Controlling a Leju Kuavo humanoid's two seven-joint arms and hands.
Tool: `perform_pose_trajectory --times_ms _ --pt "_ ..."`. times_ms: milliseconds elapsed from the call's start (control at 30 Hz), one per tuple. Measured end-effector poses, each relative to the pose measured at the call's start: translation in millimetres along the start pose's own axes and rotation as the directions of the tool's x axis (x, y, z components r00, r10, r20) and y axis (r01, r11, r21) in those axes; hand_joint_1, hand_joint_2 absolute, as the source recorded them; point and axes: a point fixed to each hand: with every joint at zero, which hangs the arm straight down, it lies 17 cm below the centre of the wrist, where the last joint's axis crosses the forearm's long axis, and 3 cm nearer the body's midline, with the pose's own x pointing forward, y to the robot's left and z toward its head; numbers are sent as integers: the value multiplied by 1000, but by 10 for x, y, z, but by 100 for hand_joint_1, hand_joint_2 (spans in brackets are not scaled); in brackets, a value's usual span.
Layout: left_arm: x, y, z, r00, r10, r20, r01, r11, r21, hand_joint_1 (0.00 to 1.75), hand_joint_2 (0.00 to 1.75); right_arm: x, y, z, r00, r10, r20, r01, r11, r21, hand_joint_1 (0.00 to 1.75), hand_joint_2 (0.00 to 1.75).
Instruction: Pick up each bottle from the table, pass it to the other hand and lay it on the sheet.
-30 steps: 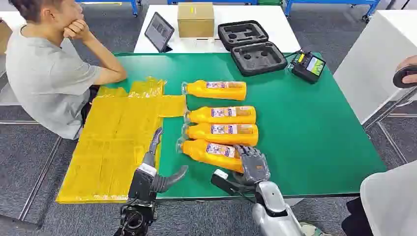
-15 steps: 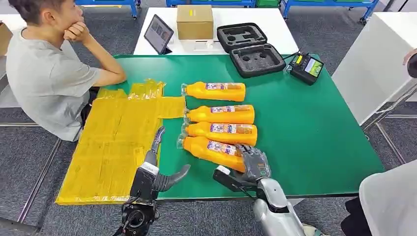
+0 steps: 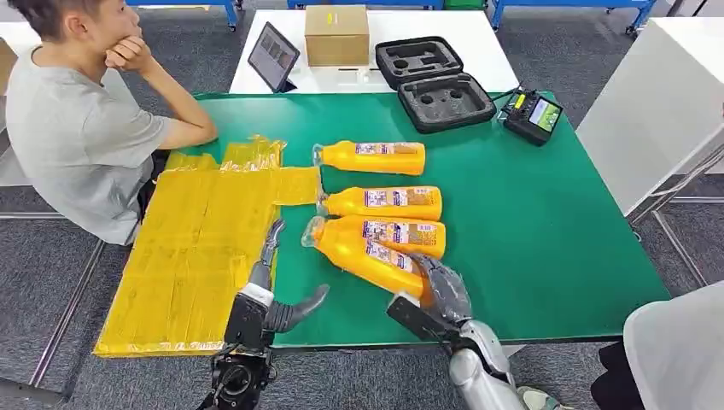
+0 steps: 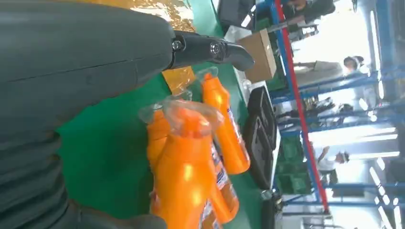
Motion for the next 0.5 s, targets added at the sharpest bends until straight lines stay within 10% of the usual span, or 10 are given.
perform_pose_trajectory --times_ms 500 --pt "-488 -71 111 901 357 -245 -330 933 145 0 175 173 -375 223 966 -235 106 253 944 -210 175 175"
